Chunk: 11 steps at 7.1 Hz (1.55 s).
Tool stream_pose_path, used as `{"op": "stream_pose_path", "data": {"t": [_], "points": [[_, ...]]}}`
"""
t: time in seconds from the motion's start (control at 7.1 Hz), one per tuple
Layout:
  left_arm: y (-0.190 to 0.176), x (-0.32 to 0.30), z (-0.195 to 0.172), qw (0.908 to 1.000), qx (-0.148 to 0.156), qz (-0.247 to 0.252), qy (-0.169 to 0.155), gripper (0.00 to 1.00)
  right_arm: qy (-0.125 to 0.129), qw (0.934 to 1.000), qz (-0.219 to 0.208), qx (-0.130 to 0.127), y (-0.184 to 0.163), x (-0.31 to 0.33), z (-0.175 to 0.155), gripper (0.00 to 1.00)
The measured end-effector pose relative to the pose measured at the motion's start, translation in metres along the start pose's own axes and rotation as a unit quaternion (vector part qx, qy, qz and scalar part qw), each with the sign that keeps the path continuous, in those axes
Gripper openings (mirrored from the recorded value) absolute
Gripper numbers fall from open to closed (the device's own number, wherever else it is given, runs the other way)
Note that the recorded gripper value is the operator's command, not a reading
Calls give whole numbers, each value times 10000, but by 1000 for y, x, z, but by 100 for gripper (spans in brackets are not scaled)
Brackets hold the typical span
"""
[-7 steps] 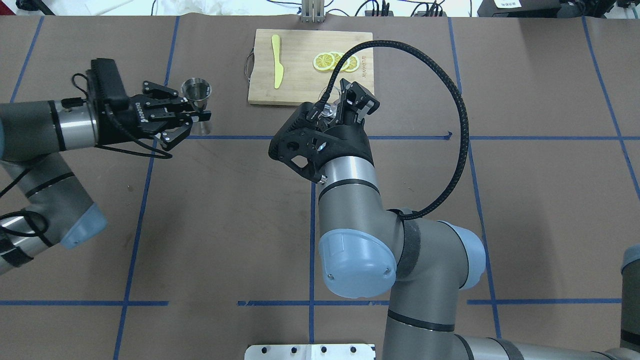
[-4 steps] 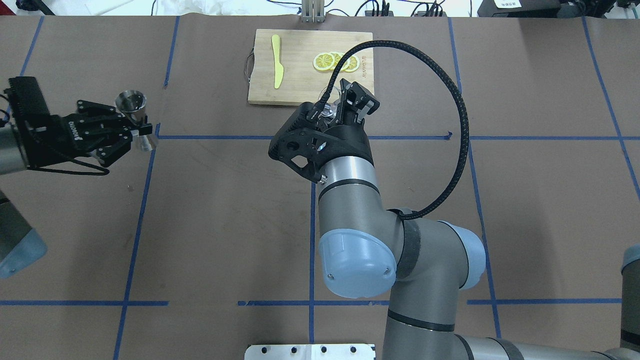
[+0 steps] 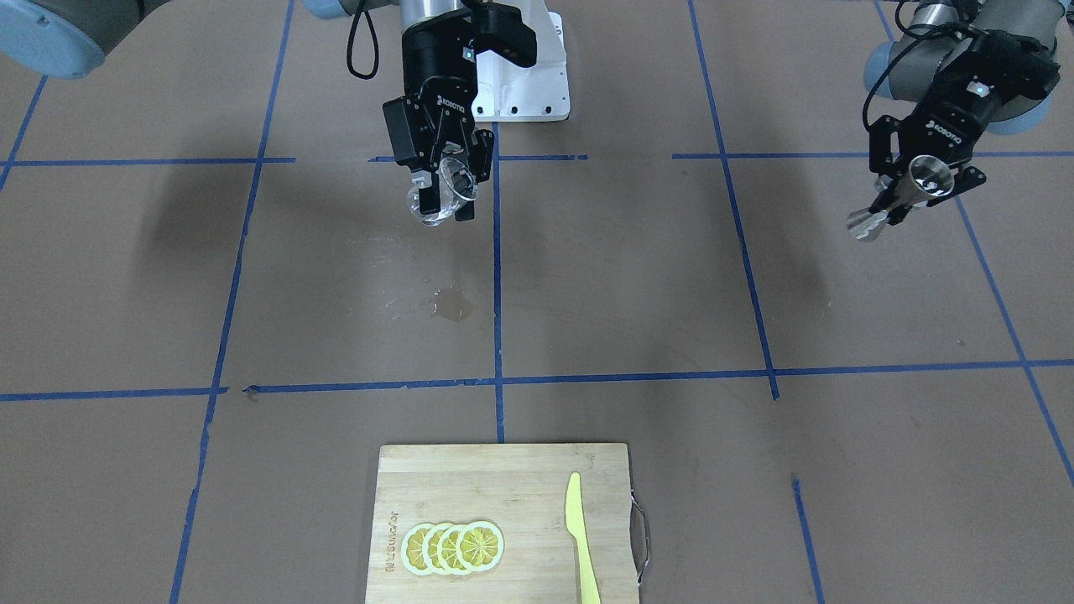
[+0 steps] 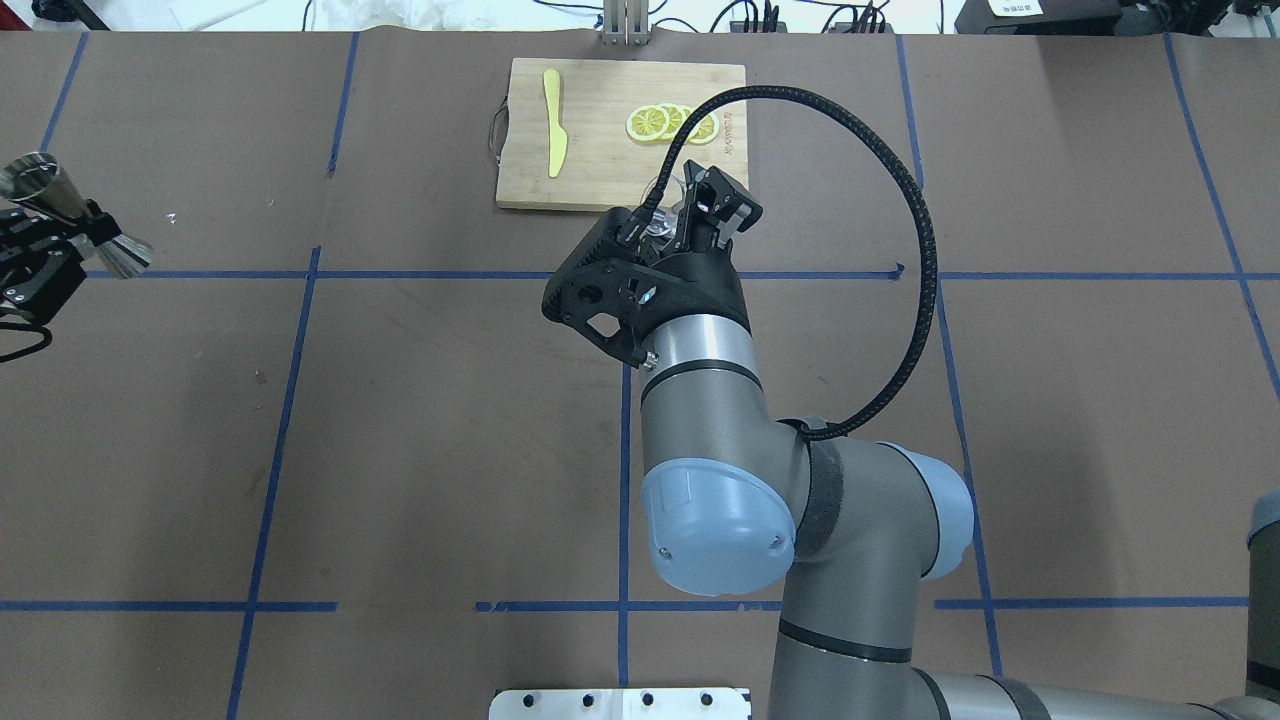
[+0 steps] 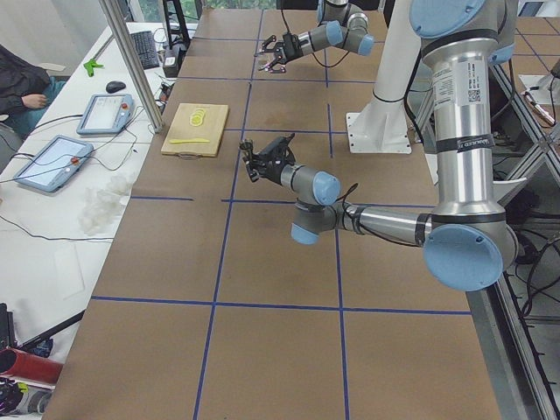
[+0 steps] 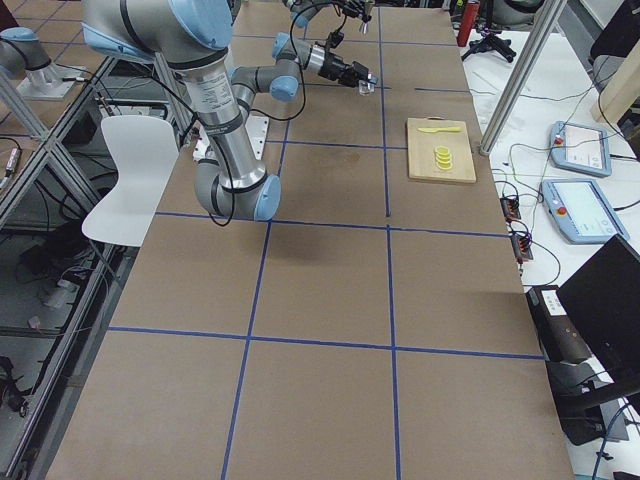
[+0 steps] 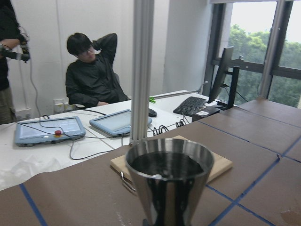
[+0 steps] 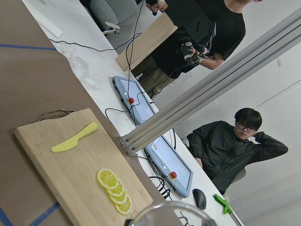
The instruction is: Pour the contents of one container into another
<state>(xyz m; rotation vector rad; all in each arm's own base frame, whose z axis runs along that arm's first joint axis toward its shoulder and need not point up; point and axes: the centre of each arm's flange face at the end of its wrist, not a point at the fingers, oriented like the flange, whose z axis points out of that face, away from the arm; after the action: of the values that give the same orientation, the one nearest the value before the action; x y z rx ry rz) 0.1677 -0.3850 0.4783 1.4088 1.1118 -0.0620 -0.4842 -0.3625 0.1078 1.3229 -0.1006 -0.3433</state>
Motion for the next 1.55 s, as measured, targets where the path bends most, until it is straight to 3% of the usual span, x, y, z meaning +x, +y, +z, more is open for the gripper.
{"op": "stream_pose_path", "data": {"t": [0.28,0.56,0.85,1.13,1.27,1.55], "points": [[-3,-8,-6,9985,306,-168,-415,0,1,10000,27,-4,1,0,0,0],[-2,-1,-3,9957,512,-606,-478,0,1,10000,43,-4,1,0,0,0],[4,25,5,9883,688,-1306,-372,0,4,10000,49,-3,0,0,0,0],[-7,51,9,9723,827,-2183,-75,0,6,10000,50,-3,0,0,1,0],[-8,53,8,9703,832,-2268,-76,0,3,10000,52,-1,0,0,0,0],[2,44,1,9809,747,-1764,-340,0,1,10000,57,0,0,0,0,0]]}}
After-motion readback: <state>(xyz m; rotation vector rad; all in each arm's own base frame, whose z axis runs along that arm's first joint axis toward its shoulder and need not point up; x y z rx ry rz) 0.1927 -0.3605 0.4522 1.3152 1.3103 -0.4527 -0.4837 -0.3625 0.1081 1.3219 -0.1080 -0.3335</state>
